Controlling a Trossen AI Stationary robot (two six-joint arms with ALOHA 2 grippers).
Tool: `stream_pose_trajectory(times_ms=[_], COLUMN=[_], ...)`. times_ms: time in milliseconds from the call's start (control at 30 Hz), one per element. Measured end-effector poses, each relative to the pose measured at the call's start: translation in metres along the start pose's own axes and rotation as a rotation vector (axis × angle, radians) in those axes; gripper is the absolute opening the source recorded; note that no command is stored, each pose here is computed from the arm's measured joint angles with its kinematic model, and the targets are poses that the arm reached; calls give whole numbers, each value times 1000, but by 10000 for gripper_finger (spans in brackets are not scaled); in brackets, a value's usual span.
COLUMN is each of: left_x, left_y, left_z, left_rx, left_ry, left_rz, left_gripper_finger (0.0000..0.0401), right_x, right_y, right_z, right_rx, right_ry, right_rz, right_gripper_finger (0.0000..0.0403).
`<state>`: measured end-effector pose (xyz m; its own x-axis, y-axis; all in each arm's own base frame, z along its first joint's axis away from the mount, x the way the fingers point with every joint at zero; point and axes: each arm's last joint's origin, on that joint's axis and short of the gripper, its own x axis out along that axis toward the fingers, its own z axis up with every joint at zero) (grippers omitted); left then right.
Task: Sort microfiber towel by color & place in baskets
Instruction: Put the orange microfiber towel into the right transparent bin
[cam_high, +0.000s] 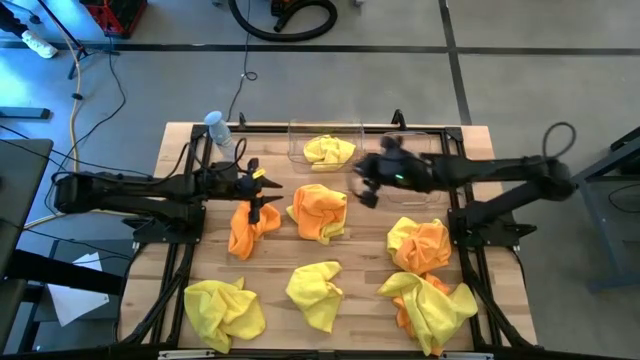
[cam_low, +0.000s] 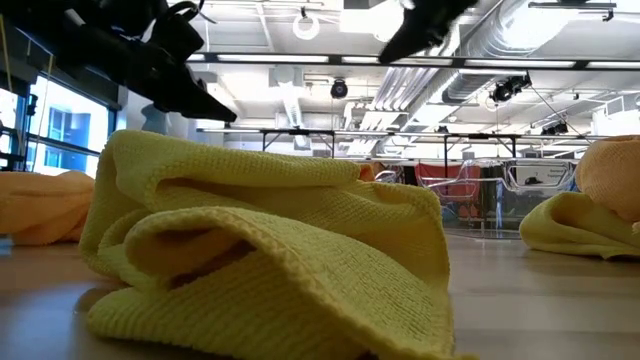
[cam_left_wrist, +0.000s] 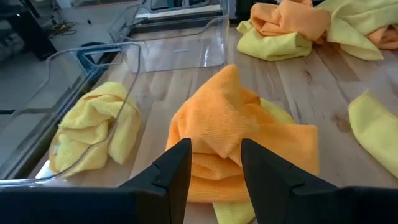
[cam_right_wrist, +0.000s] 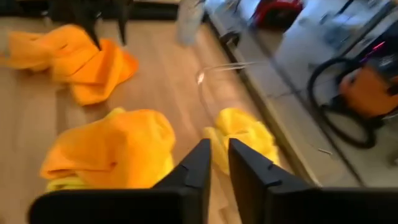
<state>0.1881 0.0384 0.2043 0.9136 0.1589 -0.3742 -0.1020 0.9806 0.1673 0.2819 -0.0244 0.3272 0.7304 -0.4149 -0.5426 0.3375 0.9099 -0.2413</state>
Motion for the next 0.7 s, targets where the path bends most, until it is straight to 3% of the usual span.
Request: stream_pose_trajectory(times_ms=[233,467,700], left_x=[-7,-12,-12], left_y=[5,4,4], left_z=[-2,-5,-5], left_rx=[-25,-52,-66], left_ry=[22,58,58], left_rz=[25,21,21], left_gripper_finger=[126,126,126], right_x=[53,114,155], right_y=[12,36,52], right_z=[37,32,9], right_rx=[-82,-202,-223], right_ry=[199,369,529], right_rz=[106,129,185], right_gripper_finger=[147,218,239])
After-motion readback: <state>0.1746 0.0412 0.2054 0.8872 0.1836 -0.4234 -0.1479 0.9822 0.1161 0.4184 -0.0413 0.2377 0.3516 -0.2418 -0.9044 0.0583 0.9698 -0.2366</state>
